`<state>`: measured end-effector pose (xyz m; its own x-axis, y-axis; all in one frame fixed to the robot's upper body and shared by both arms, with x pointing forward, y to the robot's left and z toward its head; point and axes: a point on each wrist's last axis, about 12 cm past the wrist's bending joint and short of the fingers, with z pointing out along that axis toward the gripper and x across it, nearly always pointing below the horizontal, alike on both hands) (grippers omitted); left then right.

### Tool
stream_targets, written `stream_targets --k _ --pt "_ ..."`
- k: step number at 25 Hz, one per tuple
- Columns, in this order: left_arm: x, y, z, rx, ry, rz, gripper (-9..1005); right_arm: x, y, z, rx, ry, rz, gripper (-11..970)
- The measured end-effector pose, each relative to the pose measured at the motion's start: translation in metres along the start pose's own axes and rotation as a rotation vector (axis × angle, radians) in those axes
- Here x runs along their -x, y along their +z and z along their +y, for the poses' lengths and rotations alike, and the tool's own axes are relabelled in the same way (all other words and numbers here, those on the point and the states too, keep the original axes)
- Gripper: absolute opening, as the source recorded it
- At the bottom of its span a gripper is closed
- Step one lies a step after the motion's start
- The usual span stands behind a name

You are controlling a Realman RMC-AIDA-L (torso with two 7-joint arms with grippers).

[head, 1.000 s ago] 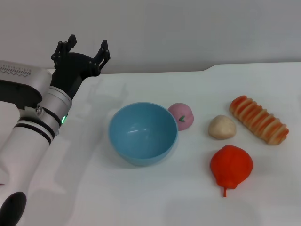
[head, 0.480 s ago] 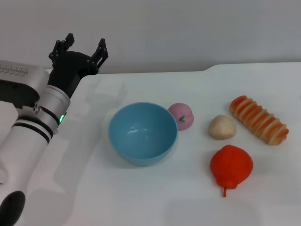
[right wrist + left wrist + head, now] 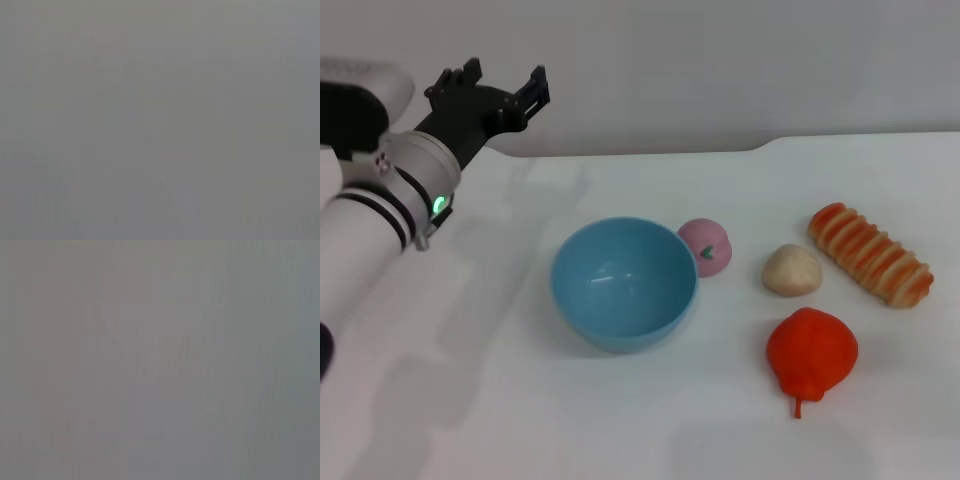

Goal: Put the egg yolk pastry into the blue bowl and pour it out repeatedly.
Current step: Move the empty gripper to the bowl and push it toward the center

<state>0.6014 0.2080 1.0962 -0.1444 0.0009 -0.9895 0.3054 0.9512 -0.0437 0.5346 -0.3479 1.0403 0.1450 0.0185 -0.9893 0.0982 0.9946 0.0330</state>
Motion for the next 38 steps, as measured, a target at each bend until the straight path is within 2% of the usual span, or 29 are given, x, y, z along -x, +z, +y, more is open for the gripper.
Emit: stream_targets --k 11,14,17,28,31,38 --pt "0.049 -0.012 0.016 -0.001 0.055 0.348 810 0.000 0.001 -0.001 -0.007 -0.005 -0.001 509" --pt "0.059 -0.014 0.013 -0.035 0.088 0.463 810 0.001 0.001 -0.001 -0.007 -0.006 -0.001 509" --pt "0.066 -0.015 0.011 -0.073 0.130 0.525 810 0.001 0.001 -0.001 -0.008 -0.007 -0.001 509" --pt "0.072 -0.009 0.001 -0.153 0.140 0.706 811 -0.001 -0.001 -0.003 -0.016 -0.009 0.008 509" --pt "0.068 -0.009 0.001 -0.167 0.095 0.781 811 -0.001 -0.001 -0.003 -0.019 -0.010 0.010 509" --pt "0.057 -0.007 -0.003 -0.207 0.028 0.823 810 -0.001 0.000 -0.003 -0.021 -0.010 0.012 508"
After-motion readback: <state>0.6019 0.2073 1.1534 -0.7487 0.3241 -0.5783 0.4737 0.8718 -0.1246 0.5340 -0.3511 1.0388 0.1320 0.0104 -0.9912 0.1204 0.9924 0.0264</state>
